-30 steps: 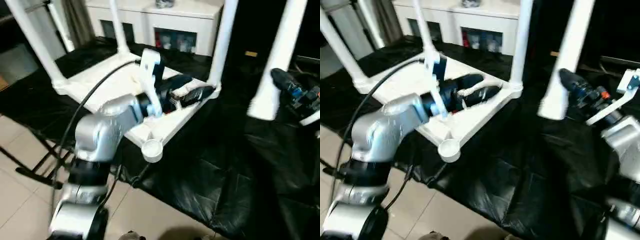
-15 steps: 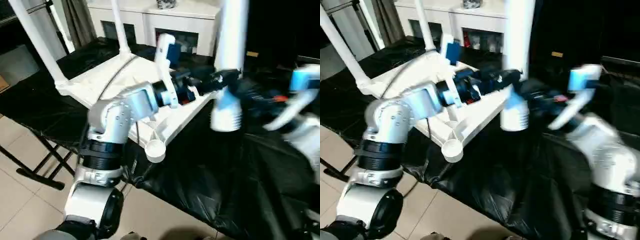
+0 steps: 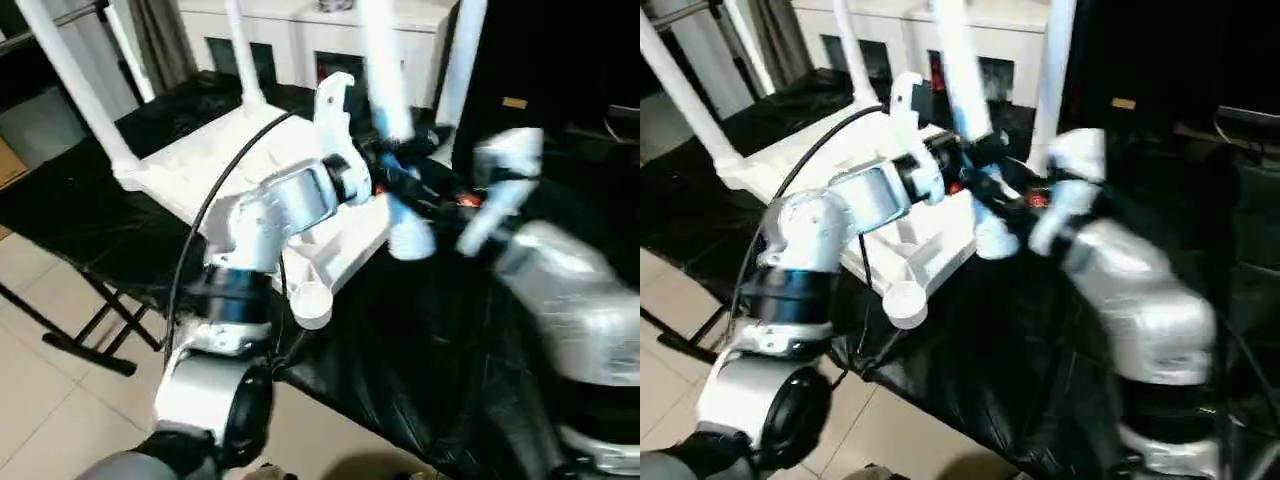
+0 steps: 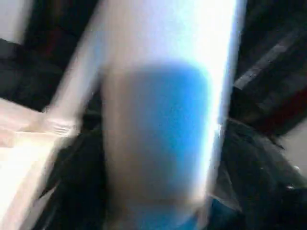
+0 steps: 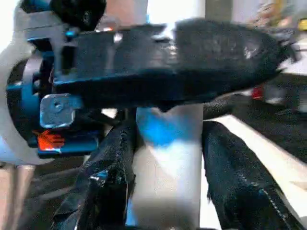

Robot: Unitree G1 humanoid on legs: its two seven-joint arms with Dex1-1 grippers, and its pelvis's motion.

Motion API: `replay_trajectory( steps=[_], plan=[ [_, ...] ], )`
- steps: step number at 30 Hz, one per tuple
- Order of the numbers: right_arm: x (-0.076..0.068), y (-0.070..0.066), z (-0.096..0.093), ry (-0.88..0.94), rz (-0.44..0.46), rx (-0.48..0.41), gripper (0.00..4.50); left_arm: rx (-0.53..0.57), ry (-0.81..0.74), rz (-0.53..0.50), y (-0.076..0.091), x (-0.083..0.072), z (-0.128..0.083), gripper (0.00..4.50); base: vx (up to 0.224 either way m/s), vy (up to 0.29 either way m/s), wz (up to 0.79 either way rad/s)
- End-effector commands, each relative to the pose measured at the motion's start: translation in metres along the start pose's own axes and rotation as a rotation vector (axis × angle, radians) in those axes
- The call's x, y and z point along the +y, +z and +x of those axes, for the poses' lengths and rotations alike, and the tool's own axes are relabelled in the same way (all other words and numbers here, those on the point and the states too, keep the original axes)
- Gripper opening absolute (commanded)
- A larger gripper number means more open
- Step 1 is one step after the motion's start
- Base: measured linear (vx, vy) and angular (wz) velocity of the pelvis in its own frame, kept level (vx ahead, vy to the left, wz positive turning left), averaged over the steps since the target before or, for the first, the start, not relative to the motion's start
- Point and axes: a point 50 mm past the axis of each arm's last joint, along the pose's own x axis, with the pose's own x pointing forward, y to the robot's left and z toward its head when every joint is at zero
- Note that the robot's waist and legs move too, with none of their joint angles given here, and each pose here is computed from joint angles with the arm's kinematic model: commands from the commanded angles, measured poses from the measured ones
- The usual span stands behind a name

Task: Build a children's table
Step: Pick table leg

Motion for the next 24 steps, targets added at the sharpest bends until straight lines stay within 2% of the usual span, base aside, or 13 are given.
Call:
replay_trajectory(
  steps=[1, 7, 9, 12, 14, 17, 19, 20, 22, 24],
  plan=[
    [0.01, 0.007, 0.011, -0.013, -0.036, -0.041, 1.83, -0.042, 0.071, 0.007, 0.005, 0.002, 0.002, 3.39, 0.0, 0.0, 0.0],
    [0.018, 0.008, 0.026, -0.081, -0.077, -0.068, 1.83, -0.062, 0.156, 0.002, 0.003, 0.006, 0.003, 2.86, 0.0, 0.0, 0.0],
    [0.02, 0.011, 0.03, -0.084, -0.087, -0.085, 1.83, -0.066, 0.159, 0.006, 0.002, 0.005, 0.003, 2.84, 0.0, 0.0, 0.0],
    [0.021, 0.013, 0.032, -0.086, -0.085, -0.096, 1.83, -0.07, 0.144, 0.002, 0.002, 0.004, 0.003, 2.44, 0.0, 0.0, 0.0],
    [0.022, 0.014, 0.033, -0.083, -0.089, -0.101, 1.83, -0.073, 0.137, 0.009, 0.002, 0.003, 0.003, 2.39, 0.0, 0.0, 0.0],
    [0.024, 0.015, 0.032, -0.081, -0.095, -0.104, 1.83, -0.077, 0.113, 0.029, 0.004, 0.0, 0.001, 2.05, 0.0, 0.0, 0.0],
    [0.022, 0.015, 0.031, -0.058, -0.076, -0.1, 1.83, -0.074, 0.097, 0.049, 0.006, 0.0, 0.0, 2.03, 0.0, 0.0, 0.0],
    [0.02, 0.015, 0.03, -0.05, -0.067, -0.098, 2.39, -0.073, 0.089, 0.061, 0.007, 0.001, 0.0, 1.99, 0.0, 0.0, 0.0],
    [0.017, 0.014, 0.028, -0.019, -0.041, -0.082, 2.53, -0.068, 0.073, 0.084, 0.009, 0.002, -0.001, 1.97, 0.0, 0.0, 0.0],
    [0.004, 0.01, 0.01, 0.151, -0.018, 0.009, 2.59, -0.046, -0.01, 0.138, 0.017, 0.006, -0.006, 1.96, 0.0, 0.0, 0.0]
  ],
)
